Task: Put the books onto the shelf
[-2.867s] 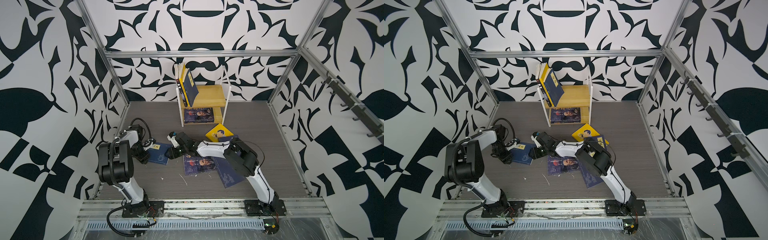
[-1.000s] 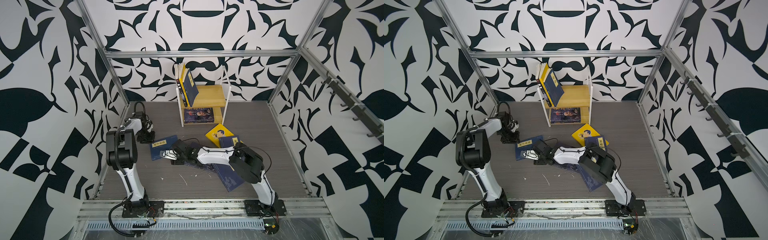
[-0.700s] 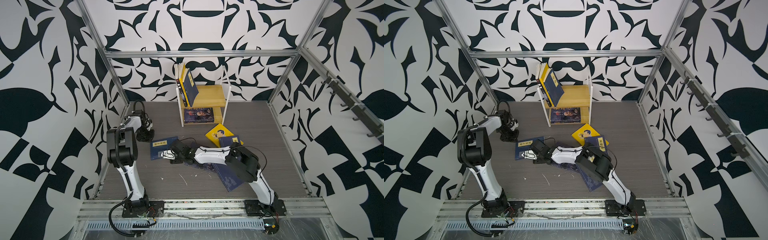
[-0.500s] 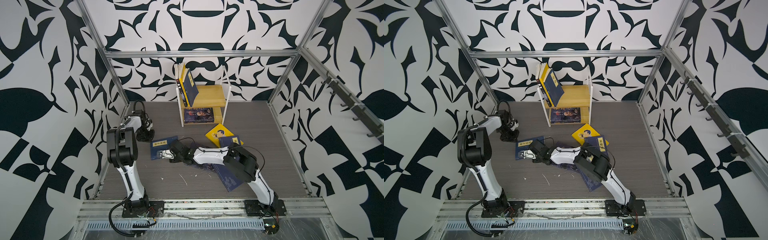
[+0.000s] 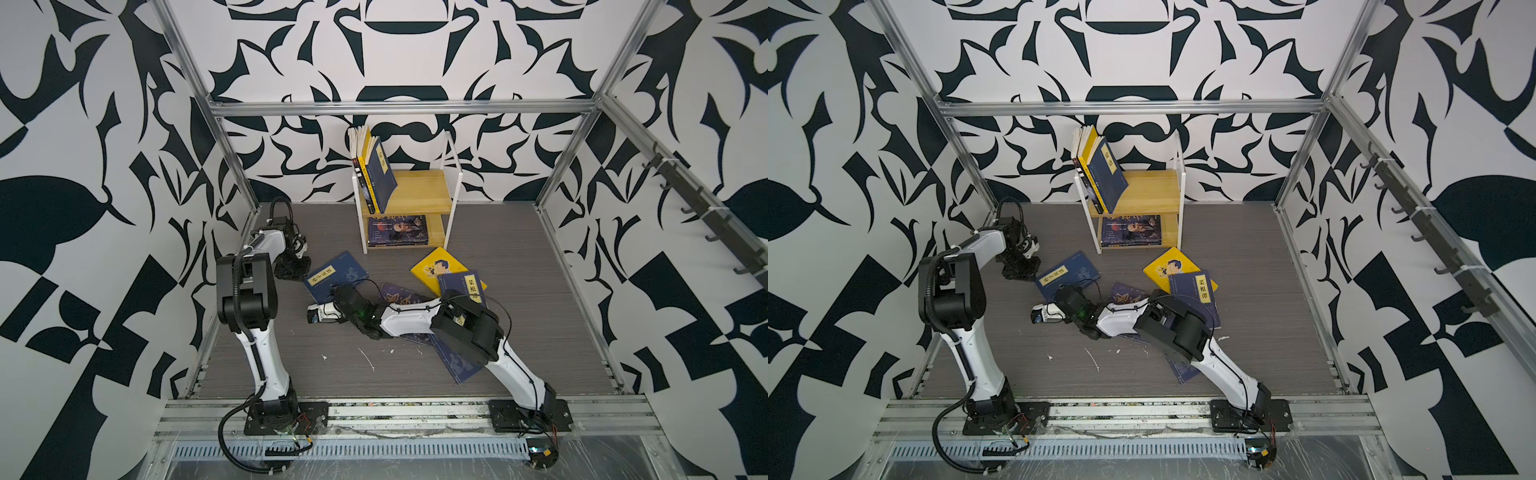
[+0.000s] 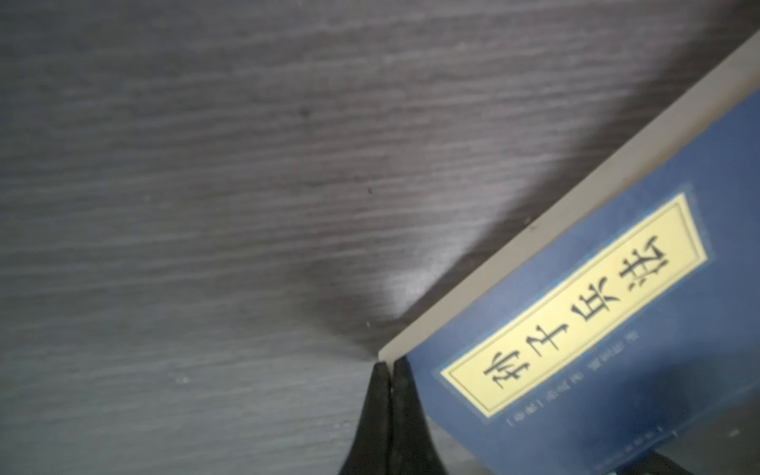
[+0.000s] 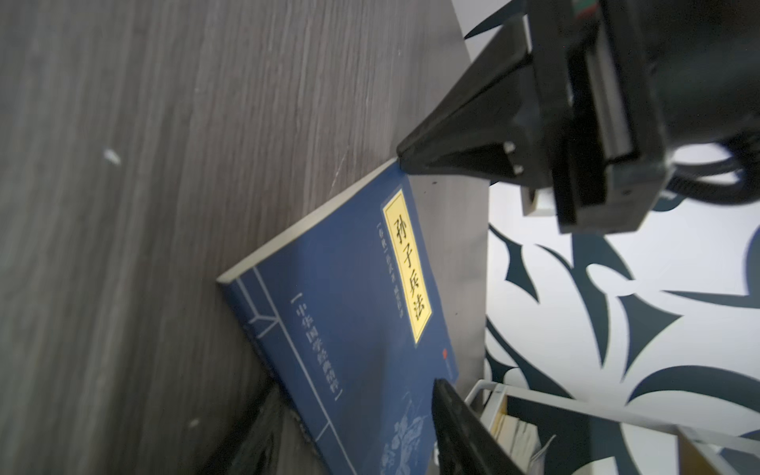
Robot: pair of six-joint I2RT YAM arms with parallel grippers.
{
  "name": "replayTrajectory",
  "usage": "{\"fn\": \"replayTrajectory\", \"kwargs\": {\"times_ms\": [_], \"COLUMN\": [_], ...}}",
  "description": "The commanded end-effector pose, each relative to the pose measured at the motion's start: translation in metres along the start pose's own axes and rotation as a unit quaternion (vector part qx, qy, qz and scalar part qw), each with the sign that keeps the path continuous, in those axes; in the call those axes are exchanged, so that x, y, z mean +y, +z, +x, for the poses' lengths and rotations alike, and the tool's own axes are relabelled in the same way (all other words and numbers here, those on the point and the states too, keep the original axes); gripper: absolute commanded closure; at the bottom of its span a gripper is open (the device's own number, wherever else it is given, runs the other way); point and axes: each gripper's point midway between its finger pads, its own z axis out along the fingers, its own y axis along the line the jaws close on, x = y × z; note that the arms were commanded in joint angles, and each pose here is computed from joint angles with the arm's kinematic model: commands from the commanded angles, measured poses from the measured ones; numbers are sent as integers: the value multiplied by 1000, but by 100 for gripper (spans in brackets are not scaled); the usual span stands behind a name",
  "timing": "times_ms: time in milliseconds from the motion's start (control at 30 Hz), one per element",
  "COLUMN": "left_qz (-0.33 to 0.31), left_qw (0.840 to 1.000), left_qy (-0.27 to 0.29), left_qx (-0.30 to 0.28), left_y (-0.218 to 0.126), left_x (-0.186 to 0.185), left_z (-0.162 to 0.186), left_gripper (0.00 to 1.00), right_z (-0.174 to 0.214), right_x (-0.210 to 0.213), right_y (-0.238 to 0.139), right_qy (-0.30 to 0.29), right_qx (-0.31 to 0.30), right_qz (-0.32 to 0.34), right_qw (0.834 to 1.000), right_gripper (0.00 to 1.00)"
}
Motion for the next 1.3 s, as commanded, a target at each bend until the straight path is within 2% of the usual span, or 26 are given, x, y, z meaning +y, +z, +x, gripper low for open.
{"fn": "replayTrajectory", "kwargs": {"times_ms": [0,400,633,733,800,867,967,1067,1167,1267], "left_qz": [50,66,72,67,47,29,-2,-18,-7,-2], "left_qw": [990,986,984,984,985,989,996,999,998,997], "left_qy": [9,18,23,22,21,29,40,44,45,55], "left_qx": [135,151,162,164,163,144,80,18,-39,-61], "left_y": [38,40,41,40,38,25,-11,-47,-65,-62], "left_x": [-27,-31,-32,-29,-24,-19,-10,-9,-15,-20], "left_z": [60,58,58,57,57,50,26,-4,-34,-59], "left_gripper": [98,98,98,98,98,93,88,88,76,64], "right_z": [-15,-17,-24,-23,-21,-18,-4,10,25,37], "right_x": [-61,-94,-112,-122,-118,-108,-84,-70,-63,-60], "right_y": [-3,1,-1,-6,-6,-8,-17,-27,-34,-37], "right_qy": [12,33,40,45,41,37,31,37,37,36], "right_qx": [-41,-80,-97,-97,-94,-94,-89,-88,-79,-68], "right_qz": [108,154,182,197,184,161,113,84,72,68], "right_qw": [993,984,978,974,978,982,989,992,994,995], "right_gripper": [43,55,58,60,60,58,55,54,52,51]}}
